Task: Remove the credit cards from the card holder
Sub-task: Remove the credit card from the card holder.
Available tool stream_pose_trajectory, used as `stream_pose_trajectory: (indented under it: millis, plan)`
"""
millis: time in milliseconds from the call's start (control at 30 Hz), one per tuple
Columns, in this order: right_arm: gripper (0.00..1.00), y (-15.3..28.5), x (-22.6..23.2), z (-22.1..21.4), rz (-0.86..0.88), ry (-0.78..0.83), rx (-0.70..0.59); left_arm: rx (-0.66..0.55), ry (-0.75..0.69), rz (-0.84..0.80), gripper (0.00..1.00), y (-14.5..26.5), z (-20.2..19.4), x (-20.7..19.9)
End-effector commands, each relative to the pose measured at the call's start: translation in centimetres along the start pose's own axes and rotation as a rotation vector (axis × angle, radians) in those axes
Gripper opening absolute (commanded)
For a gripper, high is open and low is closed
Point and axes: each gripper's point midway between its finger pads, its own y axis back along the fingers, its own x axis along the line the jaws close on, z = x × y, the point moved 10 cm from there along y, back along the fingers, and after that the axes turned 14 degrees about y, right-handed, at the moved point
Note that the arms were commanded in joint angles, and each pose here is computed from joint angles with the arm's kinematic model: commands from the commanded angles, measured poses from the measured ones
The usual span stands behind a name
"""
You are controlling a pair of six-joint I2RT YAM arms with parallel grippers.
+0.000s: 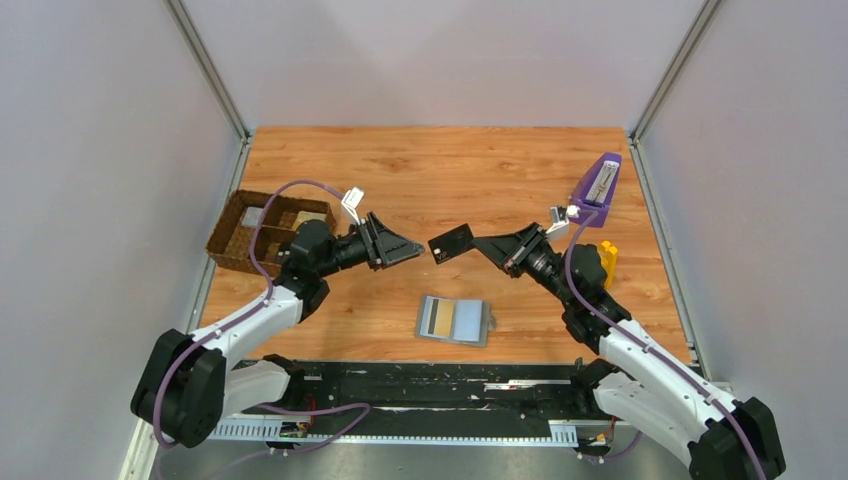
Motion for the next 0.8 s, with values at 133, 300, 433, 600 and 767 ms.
stream_pose_trajectory:
  millis: [133,300,433,600,767]
  plan:
    - [0.00,-0.1,0.7,0.8,0.025,-0.095,-0.141,-0.042,-0.071,-0.188,0.59,-1.5,0.5,-3.5]
    - [0.00,0.0,0.1,0.4,0.023,-0.133,-0.158,-0.019,-0.046,-0.194,0.59,-2.7,0.2,-2.9]
    - [0.00,0.1,0.0,0.3,0.023,-0.144,-0.164,-0.008,-0.031,-0.205,0.56,-3.4,0.0,-2.7]
    - [0.00,0.1,-0.1,0.0,0.020,-0.157,-0.160,0.009,-0.018,-0.219,0.41,-3.9,0.0,-2.7]
    - [0.00,0.2,-0.5,-0.7,0.013,-0.163,-0.129,0.015,-0.014,-0.227,0.10,-4.1,0.1,-2.7]
